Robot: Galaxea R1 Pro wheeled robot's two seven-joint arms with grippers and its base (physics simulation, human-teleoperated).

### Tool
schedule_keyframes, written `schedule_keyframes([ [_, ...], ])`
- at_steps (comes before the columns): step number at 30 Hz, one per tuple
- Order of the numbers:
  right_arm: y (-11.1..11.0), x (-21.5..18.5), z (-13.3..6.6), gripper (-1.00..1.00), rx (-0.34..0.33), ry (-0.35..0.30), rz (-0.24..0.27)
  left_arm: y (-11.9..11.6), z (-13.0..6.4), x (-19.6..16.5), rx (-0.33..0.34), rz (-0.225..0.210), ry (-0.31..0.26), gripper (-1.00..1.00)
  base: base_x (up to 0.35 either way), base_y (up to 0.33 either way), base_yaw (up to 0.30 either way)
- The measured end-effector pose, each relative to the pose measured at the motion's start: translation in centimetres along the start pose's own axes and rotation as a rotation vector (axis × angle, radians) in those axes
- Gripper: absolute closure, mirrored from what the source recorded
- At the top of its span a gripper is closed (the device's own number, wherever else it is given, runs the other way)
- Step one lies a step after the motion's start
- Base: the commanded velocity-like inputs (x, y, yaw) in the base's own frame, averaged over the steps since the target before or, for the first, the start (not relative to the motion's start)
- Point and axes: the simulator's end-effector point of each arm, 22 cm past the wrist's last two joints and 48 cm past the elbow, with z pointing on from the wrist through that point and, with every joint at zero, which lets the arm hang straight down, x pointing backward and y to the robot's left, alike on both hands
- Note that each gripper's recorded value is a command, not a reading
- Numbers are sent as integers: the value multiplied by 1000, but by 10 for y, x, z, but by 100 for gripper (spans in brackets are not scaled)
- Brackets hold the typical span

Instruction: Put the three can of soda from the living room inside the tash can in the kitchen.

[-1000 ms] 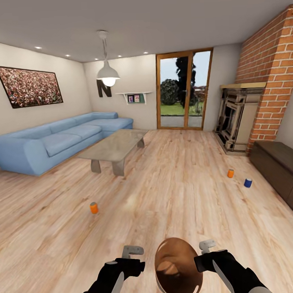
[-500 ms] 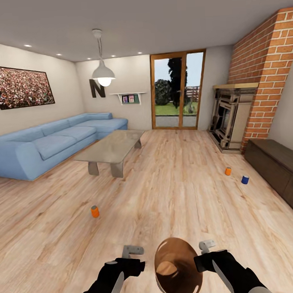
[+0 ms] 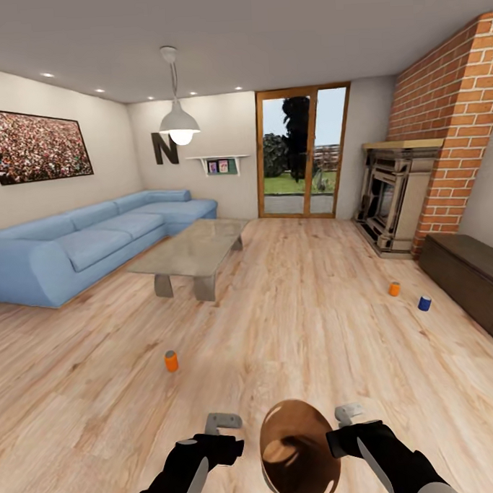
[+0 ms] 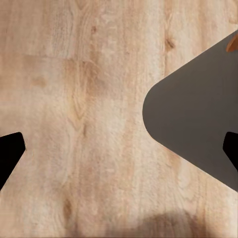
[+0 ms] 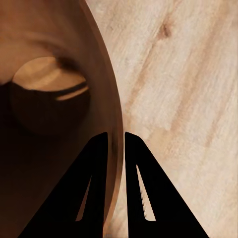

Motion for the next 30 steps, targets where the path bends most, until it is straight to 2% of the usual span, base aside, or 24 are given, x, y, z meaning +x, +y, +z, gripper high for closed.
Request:
schedule_keyframes([
  [15,0,0,0,100,2,0,-3,0,0,0,0,-1,0,-100,169,288,-232],
  [30,5,-1,1,100,-5,-1,-3,0,0,0,2,-1,-1,-100,64,316,-248],
])
